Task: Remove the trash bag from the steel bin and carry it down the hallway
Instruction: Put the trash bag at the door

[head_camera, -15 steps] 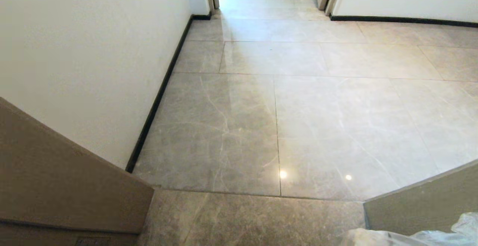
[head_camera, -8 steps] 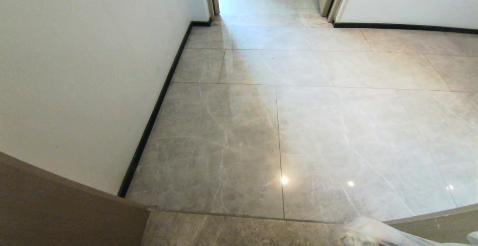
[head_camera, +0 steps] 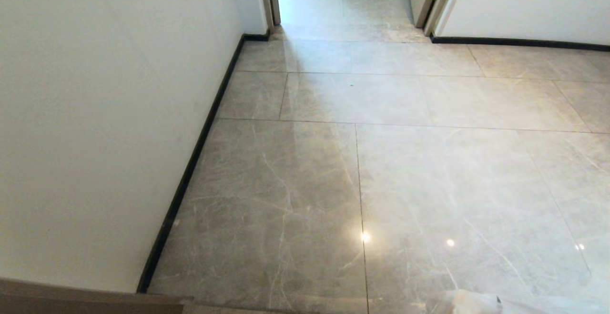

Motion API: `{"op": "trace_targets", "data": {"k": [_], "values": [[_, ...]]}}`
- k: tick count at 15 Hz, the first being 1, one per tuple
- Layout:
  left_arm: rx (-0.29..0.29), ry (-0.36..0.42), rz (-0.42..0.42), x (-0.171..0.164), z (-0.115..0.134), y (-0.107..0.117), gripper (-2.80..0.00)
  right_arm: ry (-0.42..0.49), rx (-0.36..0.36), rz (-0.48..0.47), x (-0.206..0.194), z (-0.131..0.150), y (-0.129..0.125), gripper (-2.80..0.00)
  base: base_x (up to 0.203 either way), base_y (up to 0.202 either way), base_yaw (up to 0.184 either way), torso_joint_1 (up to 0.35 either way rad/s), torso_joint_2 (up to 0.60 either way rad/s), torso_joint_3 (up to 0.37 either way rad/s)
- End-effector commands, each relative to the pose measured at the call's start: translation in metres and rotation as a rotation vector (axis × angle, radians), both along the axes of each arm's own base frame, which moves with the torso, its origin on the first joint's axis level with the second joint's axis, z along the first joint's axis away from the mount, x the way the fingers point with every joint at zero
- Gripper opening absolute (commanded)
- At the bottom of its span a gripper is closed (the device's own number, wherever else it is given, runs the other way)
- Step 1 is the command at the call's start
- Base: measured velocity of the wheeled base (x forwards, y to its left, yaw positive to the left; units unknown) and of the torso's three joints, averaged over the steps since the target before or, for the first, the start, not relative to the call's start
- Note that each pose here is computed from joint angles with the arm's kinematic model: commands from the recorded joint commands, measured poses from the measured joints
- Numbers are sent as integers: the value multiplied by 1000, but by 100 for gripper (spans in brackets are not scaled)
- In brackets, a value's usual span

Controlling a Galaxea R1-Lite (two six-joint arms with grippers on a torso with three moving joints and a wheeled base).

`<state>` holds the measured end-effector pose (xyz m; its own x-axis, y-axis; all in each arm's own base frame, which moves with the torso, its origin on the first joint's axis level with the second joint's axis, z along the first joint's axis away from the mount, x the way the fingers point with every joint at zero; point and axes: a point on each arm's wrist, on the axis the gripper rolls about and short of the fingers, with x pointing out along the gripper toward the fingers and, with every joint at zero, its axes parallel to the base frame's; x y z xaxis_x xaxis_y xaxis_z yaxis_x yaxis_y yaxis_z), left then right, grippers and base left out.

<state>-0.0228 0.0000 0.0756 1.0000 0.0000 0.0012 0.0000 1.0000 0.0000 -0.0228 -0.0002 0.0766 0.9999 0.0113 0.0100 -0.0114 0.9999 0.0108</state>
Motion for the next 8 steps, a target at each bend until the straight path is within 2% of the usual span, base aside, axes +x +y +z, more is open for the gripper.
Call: {"op": "trace_targets", "data": {"k": [1, 8], "values": [[0, 0, 0, 0, 0, 0, -280, 2, 0, 1, 0, 0, 0, -280, 194, 0, 2, 2, 2, -1], [-1, 0, 0, 0, 0, 0, -280, 2, 0, 1, 0, 0, 0, -280, 193, 0, 0, 3, 3, 2]]}}
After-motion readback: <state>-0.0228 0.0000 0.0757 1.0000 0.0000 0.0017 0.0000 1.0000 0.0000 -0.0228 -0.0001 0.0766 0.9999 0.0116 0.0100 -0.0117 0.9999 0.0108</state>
